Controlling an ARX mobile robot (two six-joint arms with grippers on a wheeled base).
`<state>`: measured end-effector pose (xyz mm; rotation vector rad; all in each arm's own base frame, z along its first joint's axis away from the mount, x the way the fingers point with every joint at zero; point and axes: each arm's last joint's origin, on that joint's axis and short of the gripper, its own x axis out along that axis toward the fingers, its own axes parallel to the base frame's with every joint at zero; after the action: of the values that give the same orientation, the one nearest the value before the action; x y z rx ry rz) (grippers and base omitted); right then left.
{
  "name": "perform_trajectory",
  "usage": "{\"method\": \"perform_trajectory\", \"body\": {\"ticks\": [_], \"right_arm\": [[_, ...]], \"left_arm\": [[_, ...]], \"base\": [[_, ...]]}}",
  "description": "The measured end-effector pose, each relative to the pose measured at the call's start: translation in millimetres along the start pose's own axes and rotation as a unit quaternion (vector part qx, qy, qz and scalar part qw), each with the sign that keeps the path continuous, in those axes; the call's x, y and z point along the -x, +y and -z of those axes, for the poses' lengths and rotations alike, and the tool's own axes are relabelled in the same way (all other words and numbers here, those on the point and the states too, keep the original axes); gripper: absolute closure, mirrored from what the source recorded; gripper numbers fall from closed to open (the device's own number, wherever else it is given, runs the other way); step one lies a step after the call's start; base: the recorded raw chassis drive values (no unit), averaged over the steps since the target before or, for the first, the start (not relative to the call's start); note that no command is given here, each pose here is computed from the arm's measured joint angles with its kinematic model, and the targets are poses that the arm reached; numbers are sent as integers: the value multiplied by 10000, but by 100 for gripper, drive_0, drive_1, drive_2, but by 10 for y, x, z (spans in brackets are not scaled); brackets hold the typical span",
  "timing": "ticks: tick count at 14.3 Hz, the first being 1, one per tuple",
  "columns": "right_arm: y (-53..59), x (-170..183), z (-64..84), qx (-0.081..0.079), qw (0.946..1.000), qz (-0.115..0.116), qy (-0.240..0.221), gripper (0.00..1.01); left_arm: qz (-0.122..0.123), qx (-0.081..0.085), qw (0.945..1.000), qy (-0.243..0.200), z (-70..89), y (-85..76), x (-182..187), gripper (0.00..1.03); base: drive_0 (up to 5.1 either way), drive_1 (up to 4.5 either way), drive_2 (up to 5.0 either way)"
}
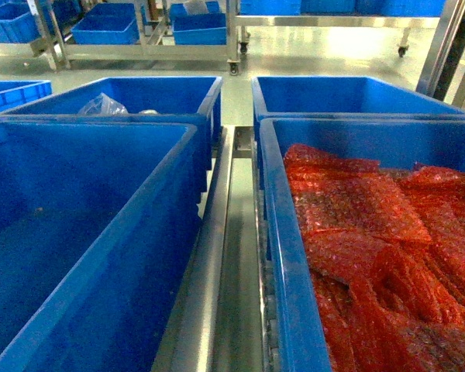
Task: Pick blue part to blue bin on bottom shelf
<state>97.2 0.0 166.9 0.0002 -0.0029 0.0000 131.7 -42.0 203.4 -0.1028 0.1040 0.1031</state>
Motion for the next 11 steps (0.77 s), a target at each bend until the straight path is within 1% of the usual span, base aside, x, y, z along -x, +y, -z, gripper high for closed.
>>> {"method": "perform_trajectory", "body": {"ticks": [2,3,4,5,6,7,8,9,10,11], "right_arm": [[0,0,0,0,10000,0,0,3],[0,0,0,-2,10000,4,2,3],[0,0,0,0,10000,0,0,3],[0,0,0,0,10000,2,0,3],[0,0,0,0,10000,2,0,3],[0,0,0,0,10000,2,2,3],[0,0,0,0,10000,2,2,3],[0,0,0,0,10000,2,2,3],[0,0,0,0,10000,2,2,3],[0,0,0,0,10000,2,2,3]], "left_arm": [[-1,-2,10000,3,1,0,0,59],[-296,-422,9985,195,28,-40,-17,59],[-311,-585,9977,135,-37,-109,-98,59],[-275,-548,9981,55,-147,-164,-235,59],[-392,-576,9976,-34,-218,-178,-383,59],[-474,-637,9968,-66,-254,-185,-562,59],[-582,-722,9957,-43,-250,-193,-746,59],[-554,-786,9953,87,-203,-209,-831,54],[-465,-800,9956,174,-191,-212,-822,41],[-436,-721,9964,23,-248,-215,-785,28]], "base": [[0,0,0],[0,0,0],[0,0,0],[0,0,0],[0,0,0],[0,0,0],[0,0,0],[0,0,0],[0,0,0],[0,0,0]]}}
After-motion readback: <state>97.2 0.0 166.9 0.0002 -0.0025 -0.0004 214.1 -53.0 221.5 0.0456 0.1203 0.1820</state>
